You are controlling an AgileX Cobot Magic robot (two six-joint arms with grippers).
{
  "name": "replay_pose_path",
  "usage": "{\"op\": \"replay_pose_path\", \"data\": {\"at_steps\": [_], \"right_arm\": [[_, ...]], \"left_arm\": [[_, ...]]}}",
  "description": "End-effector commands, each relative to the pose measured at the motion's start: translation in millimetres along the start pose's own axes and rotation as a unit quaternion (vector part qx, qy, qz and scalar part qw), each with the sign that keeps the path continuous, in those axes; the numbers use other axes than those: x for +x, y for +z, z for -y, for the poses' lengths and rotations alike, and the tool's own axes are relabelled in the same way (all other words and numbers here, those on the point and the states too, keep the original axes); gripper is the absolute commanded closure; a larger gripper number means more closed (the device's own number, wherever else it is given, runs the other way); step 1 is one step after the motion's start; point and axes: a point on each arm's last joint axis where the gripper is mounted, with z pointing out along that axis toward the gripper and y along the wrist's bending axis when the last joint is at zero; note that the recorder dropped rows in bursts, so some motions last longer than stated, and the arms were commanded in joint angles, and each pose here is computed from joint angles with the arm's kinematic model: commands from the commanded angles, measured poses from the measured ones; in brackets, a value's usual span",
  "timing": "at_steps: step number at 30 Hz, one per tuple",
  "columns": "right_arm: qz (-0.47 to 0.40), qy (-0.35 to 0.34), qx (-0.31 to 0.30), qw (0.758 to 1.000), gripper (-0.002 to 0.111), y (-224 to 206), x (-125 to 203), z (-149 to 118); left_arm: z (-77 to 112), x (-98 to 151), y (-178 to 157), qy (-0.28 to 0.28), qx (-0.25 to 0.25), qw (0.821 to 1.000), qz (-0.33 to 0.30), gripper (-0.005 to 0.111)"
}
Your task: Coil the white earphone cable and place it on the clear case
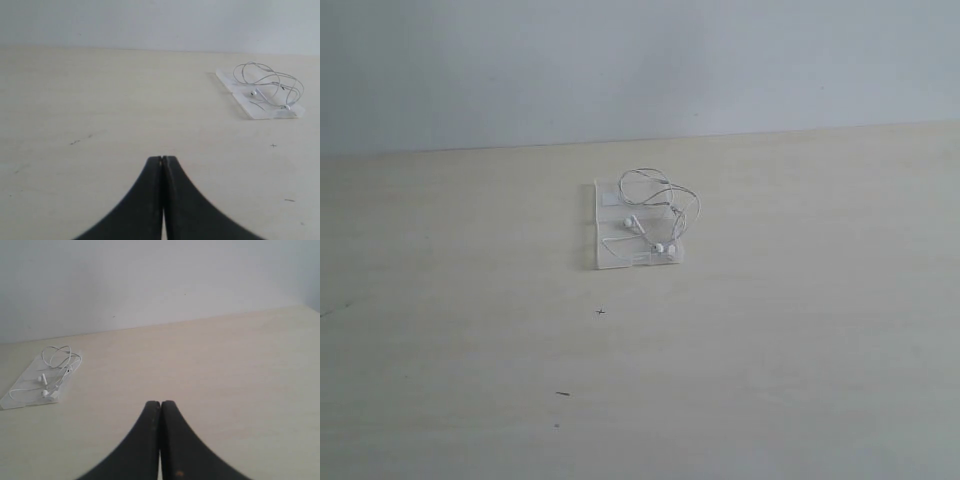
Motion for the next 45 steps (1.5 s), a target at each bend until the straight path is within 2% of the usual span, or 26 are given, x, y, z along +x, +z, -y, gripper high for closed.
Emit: {"op": "replay_pose_path", "data": {"at_steps": [1, 4, 18, 28, 35, 45], "right_arm": [[0.004, -0.005, 0.004, 1.0, 0.108, -0.1, 0.5, 0.6], [0.004, -0.005, 0.004, 1.0, 0.108, -0.1, 0.5, 0.6], [0.004, -0.005, 0.004, 1.0, 0.108, -0.1, 0.5, 0.6], [0.004, -0.005, 0.004, 1.0, 0.108, -0.1, 0.5, 0.6], [0.004, -0.005, 0.004, 1.0, 0.108, -0.1, 0.5, 0.6], [0.004, -0.005, 0.004, 1.0, 0.108, -0.1, 0.5, 0.6]], "left_arm": [[0.3, 0.3, -0.1, -0.049, -0.001, 0.999, 0.005, 0.107], [-2.1, -0.1, 0.0, -0.072, -0.023, 0.997, 0.01, 0.107], [-2.0, -0.1, 0.0, -0.07, -0.022, 0.997, 0.01, 0.107], [-6.6, -0.3, -0.3, -0.031, -0.048, 0.998, 0.011, 0.107], [-6.6, -0.3, -0.3, -0.008, -0.048, 0.999, 0.009, 0.107], [-6.5, -0.3, -0.3, -0.011, -0.047, 0.999, 0.01, 0.107]]}}
